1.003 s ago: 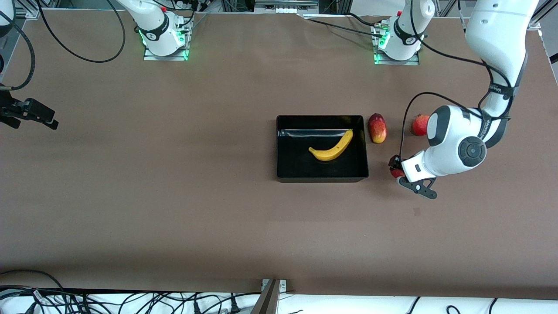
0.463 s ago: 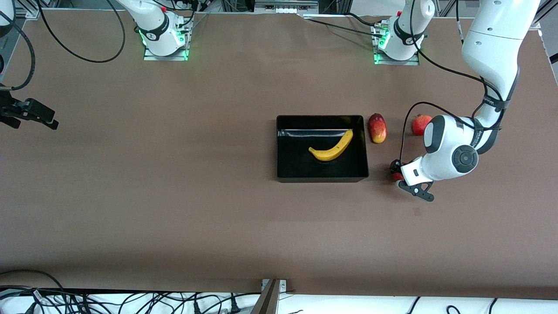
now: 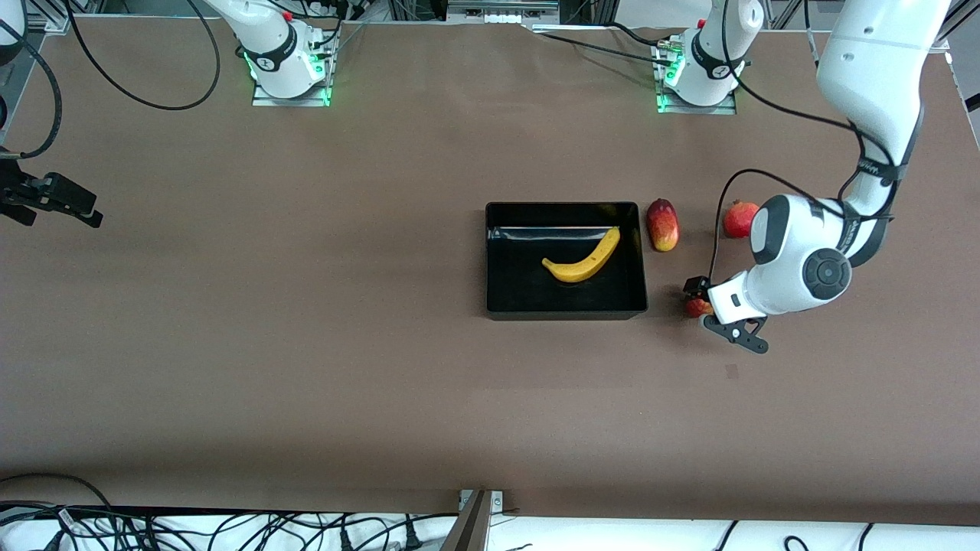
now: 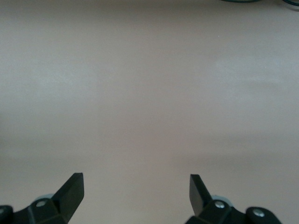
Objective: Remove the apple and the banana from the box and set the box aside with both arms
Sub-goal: 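Lower the apple onto the table beside the tray, open the left gripper, then move the left gripper into the tray and grasp the yellow banana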
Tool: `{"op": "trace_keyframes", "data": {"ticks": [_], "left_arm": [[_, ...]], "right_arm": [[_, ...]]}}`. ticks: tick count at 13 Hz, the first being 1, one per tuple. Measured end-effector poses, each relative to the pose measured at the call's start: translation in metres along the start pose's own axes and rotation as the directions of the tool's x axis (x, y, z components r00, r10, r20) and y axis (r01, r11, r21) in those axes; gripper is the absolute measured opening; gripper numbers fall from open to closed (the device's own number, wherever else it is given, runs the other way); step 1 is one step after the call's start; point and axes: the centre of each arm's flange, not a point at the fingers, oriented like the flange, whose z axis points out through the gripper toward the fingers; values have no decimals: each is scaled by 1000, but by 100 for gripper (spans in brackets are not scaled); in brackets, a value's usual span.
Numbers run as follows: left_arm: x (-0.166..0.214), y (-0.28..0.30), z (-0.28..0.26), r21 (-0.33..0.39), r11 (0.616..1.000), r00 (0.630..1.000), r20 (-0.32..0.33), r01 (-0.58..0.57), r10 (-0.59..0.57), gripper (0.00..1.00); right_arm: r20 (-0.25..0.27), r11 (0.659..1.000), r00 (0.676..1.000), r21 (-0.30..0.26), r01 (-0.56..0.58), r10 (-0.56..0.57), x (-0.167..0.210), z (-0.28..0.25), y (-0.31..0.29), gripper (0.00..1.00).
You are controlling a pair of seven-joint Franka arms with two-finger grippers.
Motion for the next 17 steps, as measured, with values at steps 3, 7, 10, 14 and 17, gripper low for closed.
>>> {"op": "trace_keyframes", "data": {"ticks": [3, 7, 10, 14, 17], "left_arm": [[-3, 82, -66, 42, 998, 999, -10, -50, 50, 100], [-10, 193, -59, 67, 992, 995, 17, -104, 103, 100], [-10, 229, -3, 63, 985, 987, 5, -160, 160, 100], [-8, 251, 68, 48, 978, 979, -19, -202, 203, 100], [-6, 249, 89, 41, 979, 979, -18, -200, 201, 100]], "right_arm": [[0, 1000, 1000, 0, 0, 0, 0, 0, 0, 100], [0, 1000, 1000, 0, 0, 0, 0, 0, 0, 100], [0, 1000, 1000, 0, 0, 0, 0, 0, 0, 100], [0, 1000, 1000, 0, 0, 0, 0, 0, 0, 100], [0, 1000, 1000, 0, 0, 0, 0, 0, 0, 100]]}}
